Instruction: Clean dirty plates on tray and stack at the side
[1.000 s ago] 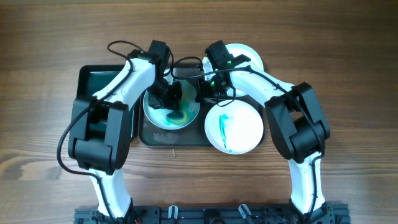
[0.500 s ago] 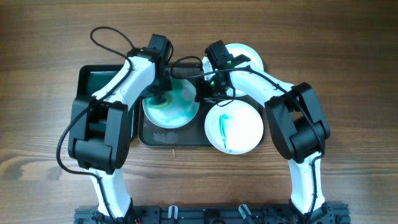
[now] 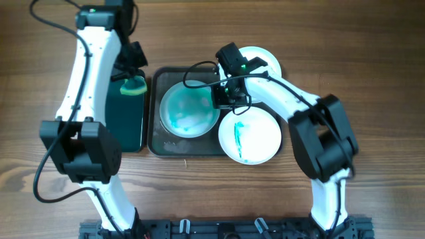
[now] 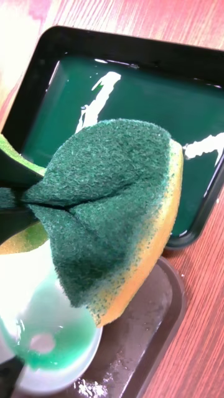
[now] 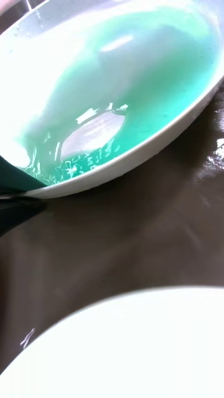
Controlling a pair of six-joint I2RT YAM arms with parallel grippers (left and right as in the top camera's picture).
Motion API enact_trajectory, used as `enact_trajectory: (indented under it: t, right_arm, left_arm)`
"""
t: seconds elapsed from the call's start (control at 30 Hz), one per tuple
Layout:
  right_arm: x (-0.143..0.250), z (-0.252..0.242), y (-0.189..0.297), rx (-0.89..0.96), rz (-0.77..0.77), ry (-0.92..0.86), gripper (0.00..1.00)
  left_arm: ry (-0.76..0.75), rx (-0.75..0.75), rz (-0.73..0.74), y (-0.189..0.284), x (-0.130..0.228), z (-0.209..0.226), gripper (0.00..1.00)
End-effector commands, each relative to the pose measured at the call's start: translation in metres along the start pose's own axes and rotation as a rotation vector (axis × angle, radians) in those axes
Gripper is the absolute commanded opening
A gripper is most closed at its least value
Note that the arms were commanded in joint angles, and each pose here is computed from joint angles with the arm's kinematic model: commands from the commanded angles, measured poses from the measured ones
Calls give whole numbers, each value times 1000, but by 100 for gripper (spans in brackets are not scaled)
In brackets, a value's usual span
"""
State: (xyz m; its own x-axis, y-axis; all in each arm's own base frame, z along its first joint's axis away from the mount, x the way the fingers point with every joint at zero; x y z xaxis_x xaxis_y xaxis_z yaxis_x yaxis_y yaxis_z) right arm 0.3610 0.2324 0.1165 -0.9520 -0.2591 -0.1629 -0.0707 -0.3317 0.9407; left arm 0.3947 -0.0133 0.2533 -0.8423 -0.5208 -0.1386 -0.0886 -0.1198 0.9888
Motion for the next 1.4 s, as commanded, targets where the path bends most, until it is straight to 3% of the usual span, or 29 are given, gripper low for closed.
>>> enact_trajectory:
  t: [0.0,0.1,0.3,0.73,1.0,1.1,1.23,1.37]
  right_arm:
    - [-5,27,67,265,-243,107,4]
    - [5,56,104,530,-416,202,4]
    - [24,89,129,851,-560,333,4]
    - [55,156,164,1410,-835,426,4]
    - [49,171,171,1395,-855,443,4]
    - [47,173,163,1312,-836,513,4]
    - [49,163,140,1059,-769,549,4]
    - [36,125,117,666,-558,434,4]
  left_arm:
    - [26,49,-9,14,-8,18,4]
    - [35,50,-12,14,-11,21,4]
    - [34,51,-12,14,-10,21,4]
    - [34,51,-12,14,-10,20,4]
    - [34,51,-11,14,-10,20,4]
    - [34,51,-12,14,-10,20,4]
    - [35,52,-13,14,-10,20,4]
    - [35,79,-10,14,-10,17,4]
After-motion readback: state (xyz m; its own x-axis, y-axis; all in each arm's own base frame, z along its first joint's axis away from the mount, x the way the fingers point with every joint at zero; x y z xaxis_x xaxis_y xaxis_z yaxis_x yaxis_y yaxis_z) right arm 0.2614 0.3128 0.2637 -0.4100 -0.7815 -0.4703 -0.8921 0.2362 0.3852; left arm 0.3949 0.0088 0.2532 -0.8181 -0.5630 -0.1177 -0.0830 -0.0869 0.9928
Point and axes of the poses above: each gripper's point midway between its finger pads, its own y axis back along the fingers, its own z axis along the line the jaws close on, x = y × z, the point moved 10 cm from there along y, back along the fingers, and after that the axes turned 8 degrees about y, right-handed, at the moved point
